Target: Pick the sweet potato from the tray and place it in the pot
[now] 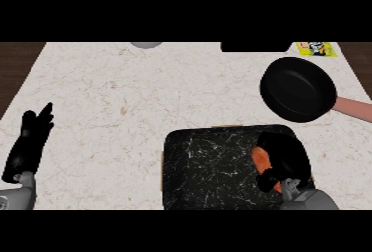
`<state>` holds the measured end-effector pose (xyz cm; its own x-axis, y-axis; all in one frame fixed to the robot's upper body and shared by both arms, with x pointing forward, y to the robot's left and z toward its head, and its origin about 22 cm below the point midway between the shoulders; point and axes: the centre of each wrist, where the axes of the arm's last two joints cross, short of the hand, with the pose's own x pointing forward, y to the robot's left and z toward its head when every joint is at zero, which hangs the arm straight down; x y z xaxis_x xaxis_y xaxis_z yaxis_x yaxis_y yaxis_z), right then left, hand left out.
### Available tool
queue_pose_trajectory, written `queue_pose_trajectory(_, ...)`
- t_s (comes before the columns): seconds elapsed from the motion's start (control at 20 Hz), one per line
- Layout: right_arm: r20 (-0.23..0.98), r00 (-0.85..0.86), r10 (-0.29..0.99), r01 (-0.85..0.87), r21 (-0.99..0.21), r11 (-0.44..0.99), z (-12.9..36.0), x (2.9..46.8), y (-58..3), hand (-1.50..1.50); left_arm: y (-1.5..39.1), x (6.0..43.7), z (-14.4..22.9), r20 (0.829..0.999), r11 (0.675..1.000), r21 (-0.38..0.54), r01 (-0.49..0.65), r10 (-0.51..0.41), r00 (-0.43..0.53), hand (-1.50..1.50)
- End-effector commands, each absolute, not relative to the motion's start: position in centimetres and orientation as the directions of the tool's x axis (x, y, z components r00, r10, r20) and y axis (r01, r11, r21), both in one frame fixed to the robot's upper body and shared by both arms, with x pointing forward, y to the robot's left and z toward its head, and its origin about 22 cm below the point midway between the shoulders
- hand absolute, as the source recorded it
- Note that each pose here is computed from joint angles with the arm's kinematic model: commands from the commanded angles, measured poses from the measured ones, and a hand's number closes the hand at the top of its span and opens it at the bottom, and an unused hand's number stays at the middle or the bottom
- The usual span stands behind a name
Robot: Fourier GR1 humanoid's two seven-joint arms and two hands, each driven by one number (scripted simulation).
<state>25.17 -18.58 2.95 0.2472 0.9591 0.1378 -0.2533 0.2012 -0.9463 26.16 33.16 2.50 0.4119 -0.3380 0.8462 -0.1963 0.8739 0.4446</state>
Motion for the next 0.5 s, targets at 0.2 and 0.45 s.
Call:
queue_pose_trajectory(0.2,0.026,0.364,0.931,-0.115,-0.991,0.073,9.5,24.5,-39.9,1.5,34.4,25.3,2.2,0.847,0.863,0.439,-0.251,-0.304,0.437,0.0)
queue_pose_trajectory(0.45,0.176,0.341,0.923,0.153,-0.98,0.13,15.5,22.7,-48.5,1.5,34.1,25.4,2.3,0.849,0.87,0.432,-0.238,-0.303,0.433,0.0)
